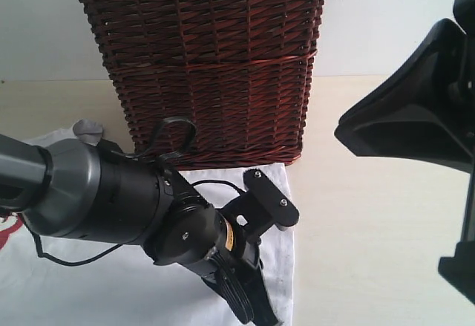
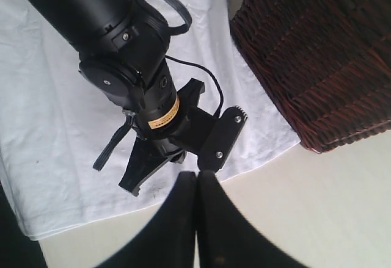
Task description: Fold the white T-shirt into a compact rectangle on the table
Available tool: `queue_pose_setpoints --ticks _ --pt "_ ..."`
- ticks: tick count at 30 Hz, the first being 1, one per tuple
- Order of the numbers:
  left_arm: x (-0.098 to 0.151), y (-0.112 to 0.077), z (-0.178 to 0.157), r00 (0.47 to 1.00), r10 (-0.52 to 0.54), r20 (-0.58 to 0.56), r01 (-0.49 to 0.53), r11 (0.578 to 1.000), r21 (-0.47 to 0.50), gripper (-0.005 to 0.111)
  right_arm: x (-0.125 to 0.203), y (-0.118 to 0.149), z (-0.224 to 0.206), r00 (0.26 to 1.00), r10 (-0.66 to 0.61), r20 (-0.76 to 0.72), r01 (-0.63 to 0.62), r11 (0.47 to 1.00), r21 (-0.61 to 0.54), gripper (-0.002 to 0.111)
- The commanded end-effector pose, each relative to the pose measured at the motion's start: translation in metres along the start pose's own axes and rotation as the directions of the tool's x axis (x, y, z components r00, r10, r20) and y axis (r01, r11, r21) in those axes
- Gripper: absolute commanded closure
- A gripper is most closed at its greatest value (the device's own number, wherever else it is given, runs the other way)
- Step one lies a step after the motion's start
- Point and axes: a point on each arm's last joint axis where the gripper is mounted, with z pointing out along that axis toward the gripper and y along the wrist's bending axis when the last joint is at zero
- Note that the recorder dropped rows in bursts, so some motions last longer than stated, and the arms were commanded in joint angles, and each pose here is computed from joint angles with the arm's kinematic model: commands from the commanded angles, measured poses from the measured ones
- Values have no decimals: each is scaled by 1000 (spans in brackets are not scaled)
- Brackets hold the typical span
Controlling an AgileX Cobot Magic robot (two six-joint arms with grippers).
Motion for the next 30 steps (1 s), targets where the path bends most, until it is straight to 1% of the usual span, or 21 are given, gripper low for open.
queue_pose_setpoints --ticks 1,4,8,11,14,15,17,18,20,22,25,28,30 --pt "-7 1 -25 999 -21 36 21 1000 1 107 0 0 0 1000 3 4 -3 1000 -1 108" --pt "-12 -6 -51 998 19 58 -20 1000 9 107 0 0 0 1000 3 4 -3 1000 -1 108" --pt "-8 -10 -82 999 46 26 -47 999 19 107 0 0 0 1000 3 1 -3 1000 -1 108" --pt "-2 -10 -106 997 42 66 -43 999 14 107 1 0 0 1000 3 -10 -3 1000 -1 108" --pt "15 -6 -131 994 31 108 -29 999 -15 107 3 0 0 1000 4 -28 -4 1000 -3 108" --pt "22 -3 -139 993 13 120 -9 999 -34 107 3 0 0 1000 5 -30 -5 1000 -3 108" --pt "36 7 -153 988 -50 147 62 995 -82 107 3 0 0 1000 5 -30 -5 1000 -3 108" --pt "44 14 -160 981 -103 167 122 986 -112 107 3 0 0 1000 5 -30 -5 1000 -3 108" --pt "59 29 -170 954 -223 202 256 954 -158 107 3 0 0 1000 5 -30 -5 1000 -3 108" --pt "75 41 -176 928 -314 201 352 916 -193 107 3 0 1 999 5 -32 -5 1000 -5 108" --pt "91 52 -181 902 -409 140 431 870 -238 107 3 0 1 999 5 -32 -5 1000 -5 108" --pt "93 54 -184 897 -419 142 442 862 -250 107 3 1 1 999 7 -32 -7 1000 -9 107" --pt "94 58 -187 895 -416 163 447 849 -282 107 3 1 1 999 7 -32 -7 1000 -9 103"
